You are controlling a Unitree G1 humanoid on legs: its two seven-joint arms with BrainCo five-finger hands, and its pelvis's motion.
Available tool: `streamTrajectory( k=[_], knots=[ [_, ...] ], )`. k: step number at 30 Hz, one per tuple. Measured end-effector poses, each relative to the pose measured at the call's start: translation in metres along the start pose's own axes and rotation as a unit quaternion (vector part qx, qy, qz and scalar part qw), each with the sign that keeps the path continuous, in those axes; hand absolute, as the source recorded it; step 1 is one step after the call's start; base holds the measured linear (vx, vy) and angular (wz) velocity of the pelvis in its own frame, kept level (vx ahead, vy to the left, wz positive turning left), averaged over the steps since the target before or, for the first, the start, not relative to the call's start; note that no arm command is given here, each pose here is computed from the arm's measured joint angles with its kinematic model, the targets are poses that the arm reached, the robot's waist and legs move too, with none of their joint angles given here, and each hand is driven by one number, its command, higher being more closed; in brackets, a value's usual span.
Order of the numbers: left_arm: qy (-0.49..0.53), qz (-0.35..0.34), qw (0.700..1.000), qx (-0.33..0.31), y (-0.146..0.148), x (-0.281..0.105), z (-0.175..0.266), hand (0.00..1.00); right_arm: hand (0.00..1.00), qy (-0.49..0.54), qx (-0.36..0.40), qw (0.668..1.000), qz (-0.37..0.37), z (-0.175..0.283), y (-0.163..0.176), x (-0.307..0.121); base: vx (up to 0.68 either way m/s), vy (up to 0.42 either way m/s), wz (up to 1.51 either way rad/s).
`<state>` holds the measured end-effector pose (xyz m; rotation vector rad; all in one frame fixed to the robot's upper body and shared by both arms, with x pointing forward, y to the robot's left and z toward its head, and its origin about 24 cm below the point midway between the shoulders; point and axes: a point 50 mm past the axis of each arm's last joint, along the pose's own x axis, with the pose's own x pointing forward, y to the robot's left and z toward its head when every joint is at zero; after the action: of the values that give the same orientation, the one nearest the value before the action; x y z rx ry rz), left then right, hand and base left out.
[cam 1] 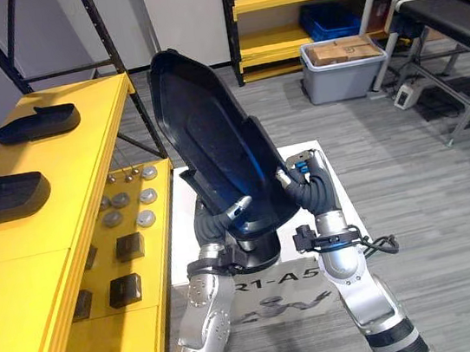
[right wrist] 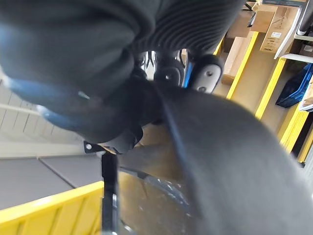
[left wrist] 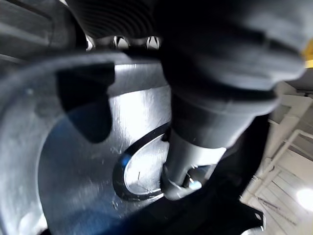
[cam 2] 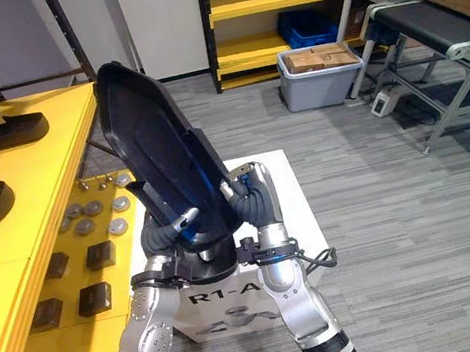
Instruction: Walk over and take plastic housings, then place them on the shelf
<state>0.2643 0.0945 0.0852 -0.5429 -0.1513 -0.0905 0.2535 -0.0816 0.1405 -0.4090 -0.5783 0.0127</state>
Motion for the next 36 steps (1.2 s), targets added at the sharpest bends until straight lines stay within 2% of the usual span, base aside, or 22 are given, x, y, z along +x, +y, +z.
streamTrajectory(
  k=[7, 13, 15, 20, 23, 24, 25, 28, 30, 33, 35, 36],
  knots=[
    [0.000, 0.025, 1.000, 0.013, 0.013, 0.001, 0.005, 1.00, 0.00, 0.019, 0.010, 0.998, 0.057, -0.016, 0.008, -0.013, -0.06, 0.011, 0.01],
    [-0.033, 0.014, 0.990, 0.137, 0.012, 0.001, 0.012, 1.00, 0.00, 0.089, 0.053, 0.991, 0.082, -0.040, 0.001, -0.029, -0.04, 0.011, 0.03],
    [-0.044, 0.015, 0.987, 0.155, 0.010, -0.001, 0.013, 1.00, 0.00, 0.091, 0.065, 0.991, 0.077, -0.041, -0.006, -0.027, -0.03, 0.011, 0.00],
    [-0.054, 0.030, 0.985, 0.160, 0.008, -0.007, 0.013, 1.00, 0.00, 0.018, 0.113, 0.993, -0.003, -0.017, -0.048, -0.014, 0.00, 0.000, 0.00],
    [-0.051, 0.073, 0.980, 0.181, 0.029, -0.018, 0.016, 1.00, 0.00, -0.007, 0.107, 0.983, -0.147, -0.019, -0.111, -0.016, 0.00, 0.000, 0.00],
    [-0.051, 0.084, 0.978, 0.184, 0.034, -0.021, 0.017, 1.00, 0.00, -0.003, 0.101, 0.980, -0.170, -0.021, -0.122, -0.019, 0.00, 0.000, 0.00],
    [-0.053, 0.104, 0.975, 0.190, 0.044, -0.026, 0.021, 1.00, 0.00, 0.013, 0.086, 0.974, -0.208, -0.028, -0.139, -0.030, 0.00, 0.000, 0.00],
    [-0.072, 0.143, 0.967, 0.198, 0.060, -0.038, 0.035, 1.00, 0.00, 0.099, 0.060, 0.957, -0.267, -0.058, -0.163, -0.064, 0.00, 0.000, 0.00],
    [-0.081, 0.151, 0.965, 0.198, 0.062, -0.041, 0.039, 1.00, 0.00, 0.155, 0.054, 0.947, -0.277, -0.077, -0.166, -0.083, 0.00, 0.000, 0.00],
    [-0.093, 0.159, 0.962, 0.200, 0.065, -0.050, 0.047, 1.00, 0.00, 0.281, 0.049, 0.917, -0.280, -0.117, -0.161, -0.128, 0.00, 0.000, 0.00],
    [-0.087, 0.162, 0.962, 0.202, 0.068, -0.058, 0.045, 1.00, 0.00, 0.377, 0.060, 0.884, -0.270, -0.141, -0.150, -0.166, 0.00, 0.000, 0.00],
    [-0.086, 0.163, 0.962, 0.202, 0.068, -0.059, 0.045, 1.00, 0.00, 0.386, 0.061, 0.880, -0.268, -0.144, -0.148, -0.170, 0.00, 0.000, 0.06]
  ],
)
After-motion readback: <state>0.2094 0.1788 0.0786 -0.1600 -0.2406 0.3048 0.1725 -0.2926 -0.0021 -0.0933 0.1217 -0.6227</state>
